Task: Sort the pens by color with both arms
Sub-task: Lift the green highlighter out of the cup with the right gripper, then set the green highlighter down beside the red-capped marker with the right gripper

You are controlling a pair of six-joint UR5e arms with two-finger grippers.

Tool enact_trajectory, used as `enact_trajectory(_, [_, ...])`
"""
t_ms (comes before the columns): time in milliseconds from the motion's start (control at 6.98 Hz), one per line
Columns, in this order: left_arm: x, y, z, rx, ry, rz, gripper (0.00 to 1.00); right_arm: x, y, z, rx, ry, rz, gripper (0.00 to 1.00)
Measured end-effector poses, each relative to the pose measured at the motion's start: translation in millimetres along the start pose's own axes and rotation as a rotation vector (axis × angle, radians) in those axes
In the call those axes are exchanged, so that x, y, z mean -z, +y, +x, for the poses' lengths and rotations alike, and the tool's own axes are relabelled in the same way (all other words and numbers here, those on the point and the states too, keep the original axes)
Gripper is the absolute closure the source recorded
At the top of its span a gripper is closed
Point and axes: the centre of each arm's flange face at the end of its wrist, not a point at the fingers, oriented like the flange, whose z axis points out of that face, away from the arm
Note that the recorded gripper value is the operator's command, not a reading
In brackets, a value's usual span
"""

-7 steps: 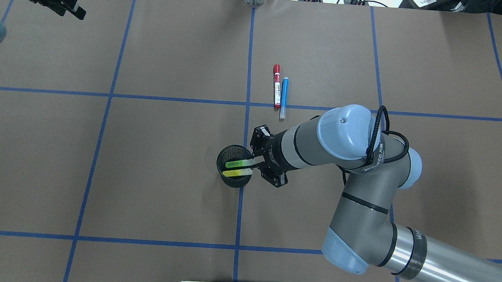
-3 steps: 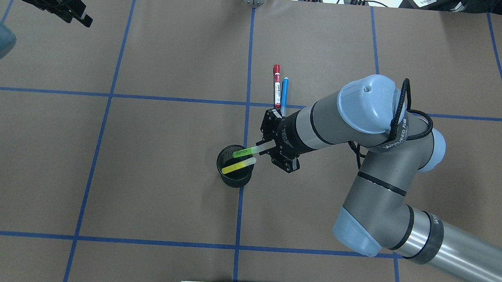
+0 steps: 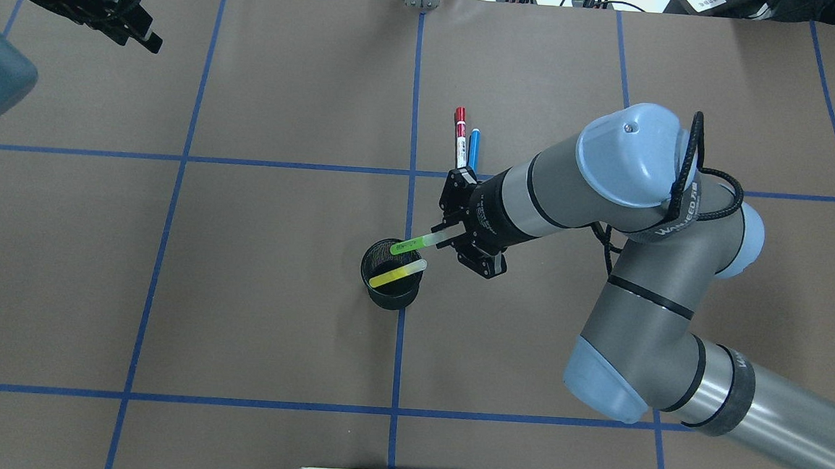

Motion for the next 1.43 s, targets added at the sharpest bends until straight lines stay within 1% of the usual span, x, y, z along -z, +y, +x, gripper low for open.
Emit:
enact_trajectory(430, [-15.6, 3.7, 12.0, 0.001, -0.006, -0.013, 0.35, 44.9, -14.0, -25.8, -0.022, -0.047, -0.003, 1.0])
enact_trajectory(573, [-18.3, 4.9, 16.0, 0.0, -0.009, -0.012, 0.35, 48.9, -17.7, -36.2, -0.035, -0.071, 0.03, 1.0])
enact_trajectory(716, [-17.6, 6.5, 20.1, -0.004, -0.008, -0.009, 0.34, 42.4, -20.1, -53.3, -0.059, -0.097, 0.107, 1.0])
enact_trajectory(859, [-15.9, 9.6, 23.1, -0.008, -0.005, -0.006, 0.34, 27.8, -23.7, -73.0, -0.088, -0.112, 0.195, 1.0])
enact_trajectory(1002, [-13.9, 16.2, 23.8, -0.011, -0.003, -0.005, 0.34, 12.7, -30.3, -87.7, -0.11, -0.127, 0.27, 1.0])
enact_trajectory(1145, [-11.5, 24.4, 22.9, -0.013, -0.001, -0.005, 0.34, -3.1, -34.7, -101.7, -0.124, -0.144, 0.333, 1.0])
enact_trajectory(1289, [-9.7, 29.6, 22.7, -0.015, 0.001, -0.004, 0.34, -21.6, -31.0, -119.7, -0.138, -0.156, 0.38, 1.0])
enact_trajectory(1432, [-9.3, 32.0, 22.7, -0.015, 0.002, -0.005, 0.34, -40.8, -21.7, -139.4, -0.151, -0.164, 0.417, 1.0])
